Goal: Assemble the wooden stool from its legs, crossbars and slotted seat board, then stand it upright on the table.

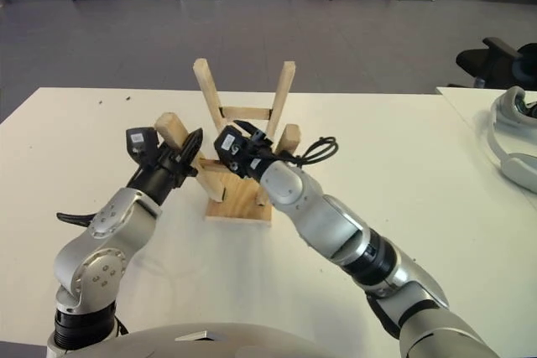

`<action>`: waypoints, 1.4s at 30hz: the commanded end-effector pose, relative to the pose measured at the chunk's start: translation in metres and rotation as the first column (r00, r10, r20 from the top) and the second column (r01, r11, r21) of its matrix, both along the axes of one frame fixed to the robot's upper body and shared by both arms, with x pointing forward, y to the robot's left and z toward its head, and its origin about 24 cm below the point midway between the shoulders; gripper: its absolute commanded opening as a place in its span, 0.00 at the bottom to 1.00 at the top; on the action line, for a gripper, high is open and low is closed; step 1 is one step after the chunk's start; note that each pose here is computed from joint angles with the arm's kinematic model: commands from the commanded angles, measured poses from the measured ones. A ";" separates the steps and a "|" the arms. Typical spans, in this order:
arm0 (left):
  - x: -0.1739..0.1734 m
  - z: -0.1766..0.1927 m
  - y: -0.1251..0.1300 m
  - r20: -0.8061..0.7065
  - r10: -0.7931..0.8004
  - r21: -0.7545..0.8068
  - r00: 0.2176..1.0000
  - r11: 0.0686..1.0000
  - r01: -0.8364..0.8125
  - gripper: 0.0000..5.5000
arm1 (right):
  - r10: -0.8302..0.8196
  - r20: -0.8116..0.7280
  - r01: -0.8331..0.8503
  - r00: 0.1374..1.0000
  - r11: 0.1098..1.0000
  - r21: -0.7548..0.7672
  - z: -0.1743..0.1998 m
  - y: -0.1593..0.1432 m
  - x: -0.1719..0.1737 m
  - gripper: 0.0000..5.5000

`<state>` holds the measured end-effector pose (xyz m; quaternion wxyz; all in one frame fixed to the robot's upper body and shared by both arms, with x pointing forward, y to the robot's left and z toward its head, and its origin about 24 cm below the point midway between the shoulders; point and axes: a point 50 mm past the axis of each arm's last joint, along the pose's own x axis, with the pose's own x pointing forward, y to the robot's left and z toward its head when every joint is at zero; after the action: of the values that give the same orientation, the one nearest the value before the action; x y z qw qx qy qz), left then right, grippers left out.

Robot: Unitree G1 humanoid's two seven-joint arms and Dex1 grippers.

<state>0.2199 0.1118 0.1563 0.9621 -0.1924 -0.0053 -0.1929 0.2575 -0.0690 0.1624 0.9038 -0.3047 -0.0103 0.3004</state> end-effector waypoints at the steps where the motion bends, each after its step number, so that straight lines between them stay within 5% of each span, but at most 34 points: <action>1: -0.008 0.029 0.012 0.148 -0.104 0.055 0.984 0.994 0.096 0.53 | 0.004 0.211 -0.039 0.977 0.986 0.165 0.059 -0.020 0.000 0.58; 5: -0.003 0.109 0.024 0.451 -0.212 0.134 0.867 0.976 0.170 0.60 | 0.034 0.328 -0.221 0.944 0.803 0.553 0.131 -0.051 -0.007 0.58; 8: 0.017 0.138 0.039 0.481 -0.162 0.120 0.862 0.986 0.118 0.60 | 0.061 0.267 -0.232 0.962 0.703 0.673 0.142 -0.088 -0.001 0.58; 11: 0.039 0.080 0.041 0.223 -0.218 0.243 0.950 0.956 0.162 0.60 | 0.156 -0.089 -0.056 0.984 0.740 0.670 0.068 -0.096 0.007 0.58; 14: 0.017 -0.013 0.011 -0.095 -0.292 0.268 0.952 0.913 0.307 0.60 | 0.150 -0.400 0.115 0.904 0.816 0.566 -0.025 -0.088 -0.010 0.58; 18: 0.002 -0.056 0.002 -0.209 -0.273 0.363 0.939 0.870 0.334 0.60 | 0.141 -0.365 0.097 0.920 0.821 0.562 -0.026 -0.083 -0.012 0.58; 24: 0.036 0.016 0.024 0.070 -0.181 0.264 0.981 0.952 0.157 0.60 | 0.183 -0.121 -0.044 0.976 0.703 0.710 0.035 -0.085 -0.008 0.58; 27: 0.045 0.083 0.053 0.301 -0.067 0.045 0.951 0.997 0.056 0.60 | 0.005 -0.037 0.026 0.999 0.619 0.785 0.067 -0.129 0.013 0.58; 29: 0.046 0.094 0.083 0.355 0.045 -0.012 0.934 0.999 -0.044 0.60 | -0.047 -0.066 0.080 0.997 0.669 0.739 0.062 -0.143 0.020 0.58; 31: 0.043 0.075 0.102 0.312 0.094 0.035 0.945 0.993 -0.111 0.60 | -0.036 -0.152 0.119 0.988 0.802 0.585 0.028 -0.137 0.028 0.58; 33: 0.039 0.043 0.115 0.219 0.109 0.144 0.970 0.979 -0.142 0.60 | 0.185 -0.297 -0.027 0.937 0.884 0.466 -0.015 -0.104 0.012 0.58; 38: 0.017 -0.034 0.169 -0.036 0.162 0.384 0.986 0.913 -0.136 0.60 | 0.701 -0.260 -0.403 0.664 0.629 0.665 -0.006 -0.021 -0.044 0.58; 42: -0.021 -0.072 0.175 -0.185 0.069 0.566 0.980 0.823 0.049 0.60 | 0.544 -0.399 -0.336 0.738 0.810 0.482 -0.031 -0.047 -0.061 0.58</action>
<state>0.2091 0.2857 0.0850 0.9819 0.0407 0.1290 -0.1324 0.2014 -0.0926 0.1472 0.7901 0.0385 0.0545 0.6093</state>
